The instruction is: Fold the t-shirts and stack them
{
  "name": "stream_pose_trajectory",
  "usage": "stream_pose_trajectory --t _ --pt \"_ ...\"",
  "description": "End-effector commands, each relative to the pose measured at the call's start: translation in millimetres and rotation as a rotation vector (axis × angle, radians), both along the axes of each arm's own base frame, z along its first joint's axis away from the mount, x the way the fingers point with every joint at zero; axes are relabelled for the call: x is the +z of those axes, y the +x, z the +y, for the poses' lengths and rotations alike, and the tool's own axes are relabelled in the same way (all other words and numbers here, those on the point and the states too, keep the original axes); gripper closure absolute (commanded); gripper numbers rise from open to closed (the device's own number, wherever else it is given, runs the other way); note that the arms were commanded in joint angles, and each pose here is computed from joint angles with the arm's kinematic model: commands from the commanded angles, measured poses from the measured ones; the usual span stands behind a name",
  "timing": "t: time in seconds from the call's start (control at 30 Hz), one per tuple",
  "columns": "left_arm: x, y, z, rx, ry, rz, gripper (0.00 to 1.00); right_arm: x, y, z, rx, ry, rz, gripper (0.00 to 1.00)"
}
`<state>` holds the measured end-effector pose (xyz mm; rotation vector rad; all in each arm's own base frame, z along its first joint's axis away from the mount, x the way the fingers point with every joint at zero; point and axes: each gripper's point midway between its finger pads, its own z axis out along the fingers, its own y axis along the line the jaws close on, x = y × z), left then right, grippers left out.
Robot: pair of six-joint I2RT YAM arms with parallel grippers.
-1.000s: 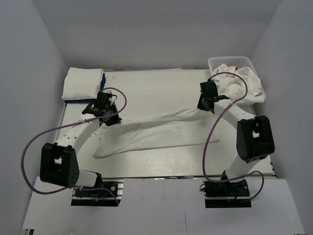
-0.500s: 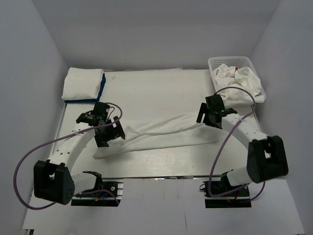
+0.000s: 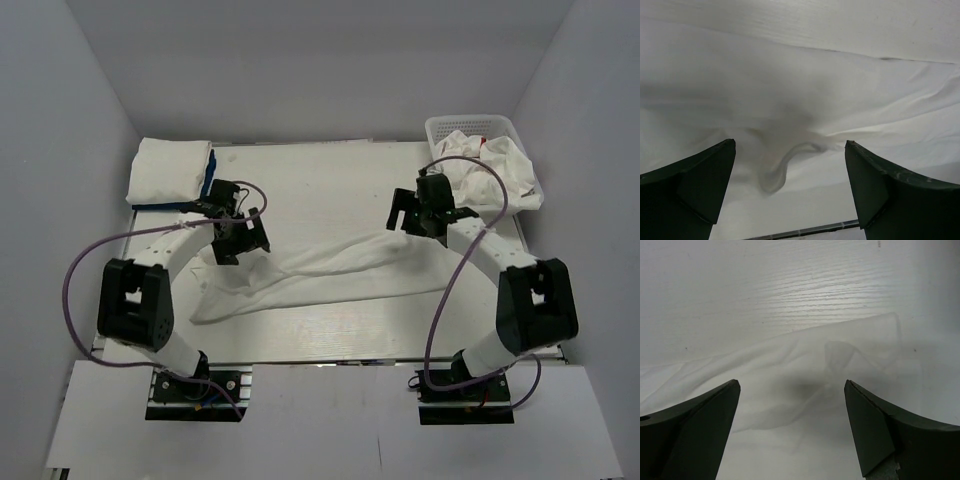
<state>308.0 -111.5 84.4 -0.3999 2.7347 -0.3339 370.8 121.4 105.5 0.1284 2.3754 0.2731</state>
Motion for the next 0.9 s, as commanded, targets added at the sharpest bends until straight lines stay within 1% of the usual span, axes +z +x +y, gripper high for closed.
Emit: stream_pose_trajectory --t 0.0,0.03,0.07,0.1,0.13,0.17,0.2,0.27,0.3,0.37,0.4,0.47,0.5,0.53,0.7,0.73,0.77,0.83,0.87 --pt "2 23 -36 -0.120 -0.135 -0.054 0.00 10 29 30 0.104 0.057 -0.050 0.10" --pt "6 24 -47 -0.151 -0.196 -0.070 0.00 8 30 31 0.108 0.055 -0.040 0.10" --pt "-1 16 -54 -0.174 -0.219 -0.044 0.00 8 31 33 0.112 0.051 -0.038 0.10" --pt "-3 9 -60 -0.195 -0.232 -0.028 0.00 -5 33 28 0.089 0.014 -0.009 0.10" --pt "-3 6 -59 -0.195 -0.232 -0.028 0.00 -9 32 26 0.076 -0.006 0.004 0.10" --pt "-4 -7 -59 -0.204 -0.229 -0.012 0.00 -17 23 20 0.066 -0.038 0.054 0.10" --pt "-4 -14 -58 -0.205 -0.211 -0.009 0.00 -25 23 7 0.018 -0.103 0.065 0.10" --pt "-8 -27 -50 -0.194 -0.188 0.000 0.00 -36 9 -2 0.008 -0.163 0.116 0.10" --pt "-3 -33 -52 -0.206 -0.192 -0.017 0.00 -48 -1 -16 -0.024 -0.228 0.145 0.10" --pt "-9 -34 -53 -0.198 -0.210 -0.031 0.00 -51 -8 -27 -0.062 -0.275 0.153 0.10" --pt "-9 -35 -58 -0.201 -0.225 -0.034 0.00 -59 -20 -35 -0.080 -0.305 0.200 0.10" --pt "-9 -34 -71 -0.221 -0.283 -0.036 0.00 -64 -26 -50 -0.148 -0.359 0.221 0.10" --pt "-9 -37 -80 -0.252 -0.317 -0.026 0.00 -67 -33 -56 -0.181 -0.372 0.246 0.10" --pt "-11 -39 -82 -0.256 -0.326 -0.014 0.00 -66 -34 -61 -0.212 -0.389 0.241 0.10" --pt "-8 -48 -100 -0.341 -0.326 -0.009 0.00 -55 -36 -70 -0.323 -0.364 0.199 0.10" --pt "-11 -55 -103 -0.358 -0.331 0.008 0.00 -57 -40 -76 -0.342 -0.381 0.201 0.10" --pt "-11 -58 -105 -0.367 -0.331 0.010 0.00 -55 -41 -78 -0.377 -0.366 0.192 0.10" --pt "-18 -69 -106 -0.381 -0.333 0.045 0.00 -58 -51 -89 -0.410 -0.395 0.224 0.10" --pt "-19 -75 -107 -0.388 -0.328 0.064 0.00 -58 -53 -92 -0.454 -0.394 0.225 0.10"
